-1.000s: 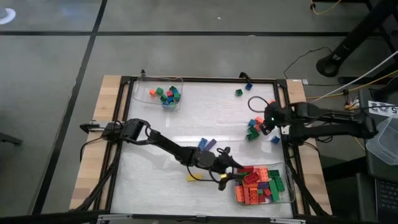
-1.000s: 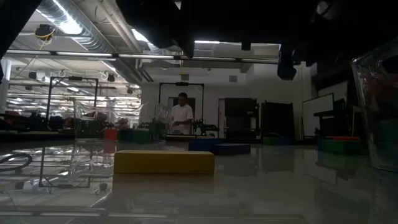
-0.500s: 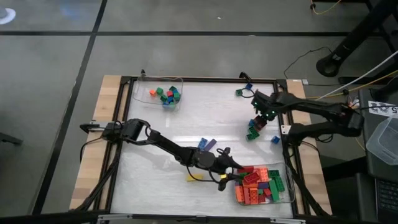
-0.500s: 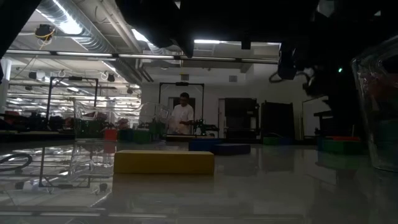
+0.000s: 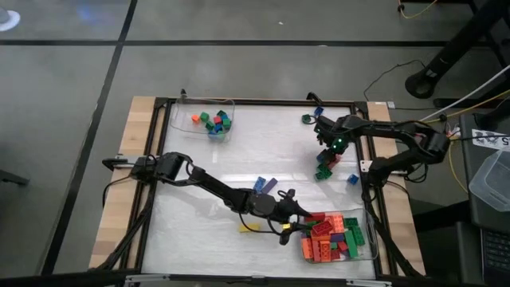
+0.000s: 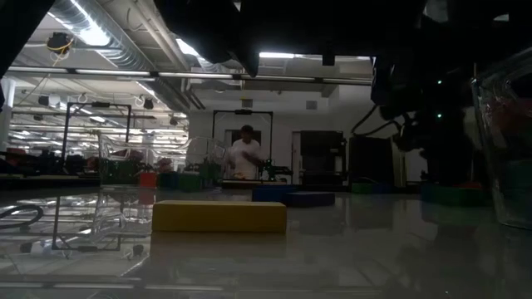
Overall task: Sort blocks by size
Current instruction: Put the rectangular orange game piece into the bottom transparent bin
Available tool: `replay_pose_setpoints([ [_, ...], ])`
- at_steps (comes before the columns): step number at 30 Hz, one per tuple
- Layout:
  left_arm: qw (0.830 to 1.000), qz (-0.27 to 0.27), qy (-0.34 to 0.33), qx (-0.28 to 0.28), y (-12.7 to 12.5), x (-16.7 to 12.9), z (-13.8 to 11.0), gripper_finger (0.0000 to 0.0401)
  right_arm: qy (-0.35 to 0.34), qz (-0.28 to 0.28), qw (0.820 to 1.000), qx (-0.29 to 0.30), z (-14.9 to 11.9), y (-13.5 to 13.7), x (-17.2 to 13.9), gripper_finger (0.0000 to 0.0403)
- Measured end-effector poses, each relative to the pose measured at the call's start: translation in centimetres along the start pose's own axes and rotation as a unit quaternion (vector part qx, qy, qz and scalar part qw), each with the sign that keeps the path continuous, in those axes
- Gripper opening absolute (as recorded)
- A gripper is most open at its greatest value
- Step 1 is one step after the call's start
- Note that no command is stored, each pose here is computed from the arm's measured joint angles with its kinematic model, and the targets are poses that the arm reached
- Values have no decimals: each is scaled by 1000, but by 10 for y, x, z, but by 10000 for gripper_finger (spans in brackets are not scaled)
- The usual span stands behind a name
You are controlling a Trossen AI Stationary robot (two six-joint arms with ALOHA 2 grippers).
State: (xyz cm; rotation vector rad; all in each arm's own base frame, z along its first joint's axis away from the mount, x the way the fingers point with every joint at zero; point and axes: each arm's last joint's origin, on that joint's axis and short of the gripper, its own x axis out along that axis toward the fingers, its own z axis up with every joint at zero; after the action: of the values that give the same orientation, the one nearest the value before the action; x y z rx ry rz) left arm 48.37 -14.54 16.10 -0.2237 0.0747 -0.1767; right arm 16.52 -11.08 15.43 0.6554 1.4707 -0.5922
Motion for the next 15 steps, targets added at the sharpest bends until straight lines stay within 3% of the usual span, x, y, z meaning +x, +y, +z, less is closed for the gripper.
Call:
replay_pose_setpoints([
  [7, 1000, 1, 2, 0, 0, 0, 0, 170, -7, 8, 1000, -2, 4, 1, 3, 89],
  [15, 1000, 11, 0, -8, 11, 1, 2, 170, 25, 25, 999, 3, -9, 1, -21, 88],
])
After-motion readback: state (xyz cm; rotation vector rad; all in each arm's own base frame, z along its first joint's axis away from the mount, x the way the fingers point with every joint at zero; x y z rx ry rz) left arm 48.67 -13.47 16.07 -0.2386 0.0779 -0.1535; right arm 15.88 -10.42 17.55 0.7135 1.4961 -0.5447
